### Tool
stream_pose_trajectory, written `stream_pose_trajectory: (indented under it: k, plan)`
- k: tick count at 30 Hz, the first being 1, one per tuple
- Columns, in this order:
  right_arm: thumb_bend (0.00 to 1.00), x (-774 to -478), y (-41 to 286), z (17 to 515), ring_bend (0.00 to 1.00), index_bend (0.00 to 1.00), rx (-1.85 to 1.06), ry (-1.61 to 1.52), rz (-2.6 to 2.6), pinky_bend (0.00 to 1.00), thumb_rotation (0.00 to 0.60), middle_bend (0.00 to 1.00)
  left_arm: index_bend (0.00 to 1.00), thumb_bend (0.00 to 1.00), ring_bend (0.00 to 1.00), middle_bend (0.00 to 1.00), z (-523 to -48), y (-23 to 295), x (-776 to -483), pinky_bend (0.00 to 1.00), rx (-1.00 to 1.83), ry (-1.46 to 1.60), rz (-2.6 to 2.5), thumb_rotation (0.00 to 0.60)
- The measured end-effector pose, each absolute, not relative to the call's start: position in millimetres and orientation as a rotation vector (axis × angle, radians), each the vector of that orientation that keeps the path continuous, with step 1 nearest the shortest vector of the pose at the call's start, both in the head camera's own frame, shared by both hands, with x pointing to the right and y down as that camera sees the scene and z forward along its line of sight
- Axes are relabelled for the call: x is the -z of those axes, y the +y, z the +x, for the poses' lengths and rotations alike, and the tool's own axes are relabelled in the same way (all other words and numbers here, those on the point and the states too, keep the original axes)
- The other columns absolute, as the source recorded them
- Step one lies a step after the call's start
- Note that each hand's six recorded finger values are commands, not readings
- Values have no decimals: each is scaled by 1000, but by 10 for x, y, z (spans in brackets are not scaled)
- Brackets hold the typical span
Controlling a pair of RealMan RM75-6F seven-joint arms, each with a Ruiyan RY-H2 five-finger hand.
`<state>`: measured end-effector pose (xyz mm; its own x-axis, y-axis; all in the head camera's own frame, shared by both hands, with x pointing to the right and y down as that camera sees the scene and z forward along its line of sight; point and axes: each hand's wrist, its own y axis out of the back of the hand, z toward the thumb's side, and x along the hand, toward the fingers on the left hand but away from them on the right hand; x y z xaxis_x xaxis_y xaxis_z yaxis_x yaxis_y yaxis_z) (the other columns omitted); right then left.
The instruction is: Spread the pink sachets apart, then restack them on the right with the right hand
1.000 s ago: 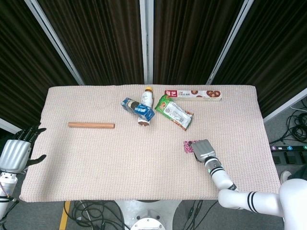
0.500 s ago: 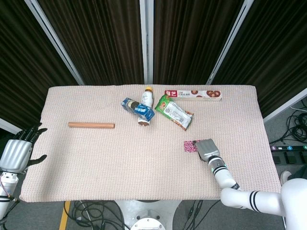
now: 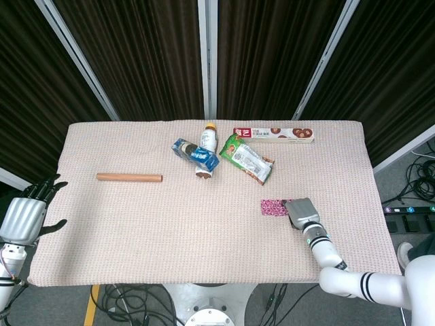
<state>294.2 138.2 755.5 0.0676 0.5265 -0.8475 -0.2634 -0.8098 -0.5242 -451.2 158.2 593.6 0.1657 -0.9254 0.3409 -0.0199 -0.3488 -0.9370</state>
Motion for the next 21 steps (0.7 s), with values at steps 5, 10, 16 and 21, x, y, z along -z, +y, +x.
stream_pose_trajectory:
  k: [5, 10, 16, 21]
  plan:
    - [709, -7535, 1377, 3012, 1000, 254, -1810, -275, -1782, 949, 600, 1000, 250, 94, 188, 220, -4507, 1587, -5938, 290, 1313, 932, -1574, 600]
    - [710, -7510, 1391, 3112, 1000, 253, -1827, -283, -1774, 949, 600, 1000, 250, 93, 188, 220, -4497, 1588, -5947, 290, 1312, 929, -1577, 600]
    - [708, -7497, 1404, 3214, 1000, 257, -1847, -296, -1771, 949, 600, 1000, 250, 93, 187, 220, -4492, 1591, -5949, 290, 1312, 928, -1577, 600]
    - [708, -7451, 1370, 3179, 1000, 257, -1824, -315, -1780, 949, 600, 1000, 250, 93, 188, 220, -4478, 1584, -5947, 291, 1309, 928, -1578, 600]
